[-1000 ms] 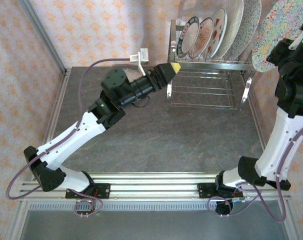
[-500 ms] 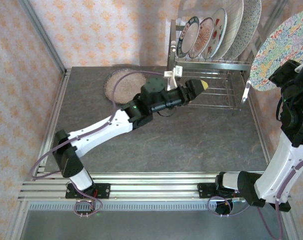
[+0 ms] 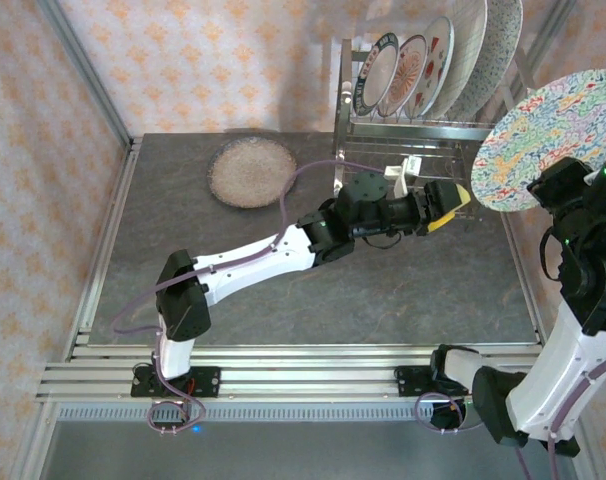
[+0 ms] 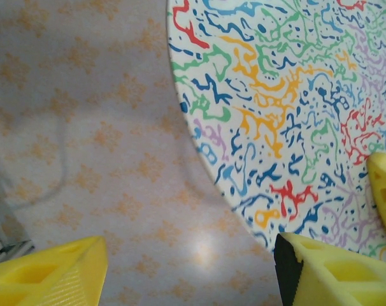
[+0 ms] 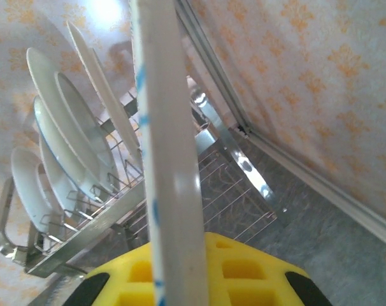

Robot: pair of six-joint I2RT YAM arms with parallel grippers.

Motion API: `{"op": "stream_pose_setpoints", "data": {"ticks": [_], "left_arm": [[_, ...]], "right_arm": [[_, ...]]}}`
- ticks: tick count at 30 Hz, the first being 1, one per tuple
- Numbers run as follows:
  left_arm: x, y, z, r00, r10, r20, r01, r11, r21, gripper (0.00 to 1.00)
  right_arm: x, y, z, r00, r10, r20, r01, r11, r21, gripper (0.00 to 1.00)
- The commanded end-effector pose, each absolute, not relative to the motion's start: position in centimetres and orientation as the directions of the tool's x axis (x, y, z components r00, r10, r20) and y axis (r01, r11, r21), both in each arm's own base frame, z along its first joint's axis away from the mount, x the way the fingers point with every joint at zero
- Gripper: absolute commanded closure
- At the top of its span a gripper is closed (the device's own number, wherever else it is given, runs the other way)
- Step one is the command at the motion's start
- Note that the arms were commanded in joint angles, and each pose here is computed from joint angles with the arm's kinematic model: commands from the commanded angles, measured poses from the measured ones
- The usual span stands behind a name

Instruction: Unload the plates from the dish rack

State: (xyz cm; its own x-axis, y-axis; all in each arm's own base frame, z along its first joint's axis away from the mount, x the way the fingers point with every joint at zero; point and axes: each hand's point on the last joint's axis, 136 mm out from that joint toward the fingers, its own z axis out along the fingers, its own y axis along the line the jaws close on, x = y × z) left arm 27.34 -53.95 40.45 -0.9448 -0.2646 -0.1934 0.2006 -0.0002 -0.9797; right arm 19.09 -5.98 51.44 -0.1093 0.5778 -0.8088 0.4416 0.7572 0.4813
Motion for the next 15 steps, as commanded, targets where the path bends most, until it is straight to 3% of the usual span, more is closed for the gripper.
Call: {"op": "stream_pose_setpoints", "data": {"ticks": [1,13,15], "left_arm": [[27.4,-54.5,42.9,-0.952,-0.266,-0.155,0.187,-0.1,-0.977,0.32],[27.4,-55.1,43.5,-0.96,-0.25,-0.127,0.167,-0.146,-0.975,0.48],[27.5,-55.1,43.7,-0.959,-0.251,-0.13,0.171,-0.151,-0.974,0.6]], "right_arm": [[18.8,-5.0,52.6,-0.049,0.647,-0.761,0.376,0.718,0.586,1.0],[18.9,-3.4,50.4,-0.076,0.761,-0.645,0.338,0.628,0.701,1.0],[18.9,-3.2,50.2,-0.078,0.775,-0.627,0.334,0.613,0.716,1.0]]}}
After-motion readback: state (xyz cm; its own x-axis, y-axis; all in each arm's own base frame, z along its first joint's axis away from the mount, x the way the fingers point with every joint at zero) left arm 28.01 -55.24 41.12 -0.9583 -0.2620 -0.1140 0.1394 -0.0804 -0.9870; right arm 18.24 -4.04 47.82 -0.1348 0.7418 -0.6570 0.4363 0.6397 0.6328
